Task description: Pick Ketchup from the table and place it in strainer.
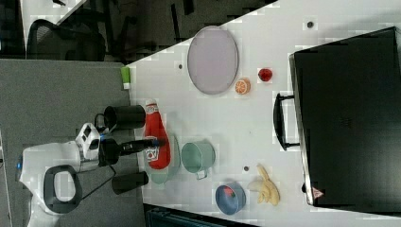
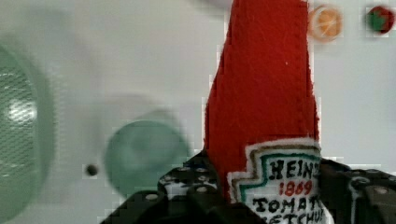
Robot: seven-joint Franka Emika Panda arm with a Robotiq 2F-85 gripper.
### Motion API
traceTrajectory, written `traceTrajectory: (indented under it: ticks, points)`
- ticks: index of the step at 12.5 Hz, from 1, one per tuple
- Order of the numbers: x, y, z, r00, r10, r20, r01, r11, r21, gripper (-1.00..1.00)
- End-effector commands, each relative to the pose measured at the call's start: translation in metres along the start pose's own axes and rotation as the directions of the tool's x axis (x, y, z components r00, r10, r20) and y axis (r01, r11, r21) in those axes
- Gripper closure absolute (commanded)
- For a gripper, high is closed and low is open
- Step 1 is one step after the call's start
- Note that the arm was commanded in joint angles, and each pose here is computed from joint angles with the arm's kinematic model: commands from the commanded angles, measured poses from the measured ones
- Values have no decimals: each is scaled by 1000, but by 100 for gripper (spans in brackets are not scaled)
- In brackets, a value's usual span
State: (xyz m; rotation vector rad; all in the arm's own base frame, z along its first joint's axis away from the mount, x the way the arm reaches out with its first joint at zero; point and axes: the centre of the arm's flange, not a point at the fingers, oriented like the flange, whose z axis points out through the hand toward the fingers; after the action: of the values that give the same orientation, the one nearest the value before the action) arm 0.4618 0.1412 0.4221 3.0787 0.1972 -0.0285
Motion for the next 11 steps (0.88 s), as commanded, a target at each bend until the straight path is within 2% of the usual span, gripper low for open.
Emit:
traceTrajectory:
  ticks: [1,3,7,11]
  points:
    - [-6,-75,17,990,136,49,-136,991,4,-20]
    - [-6,-120,24,992,120,44,-121,992,24,-20]
    - [-7,-195,51,990,139,12,-139,981,133,-20]
    - [-22,-246,91,973,215,82,-227,953,202,-20]
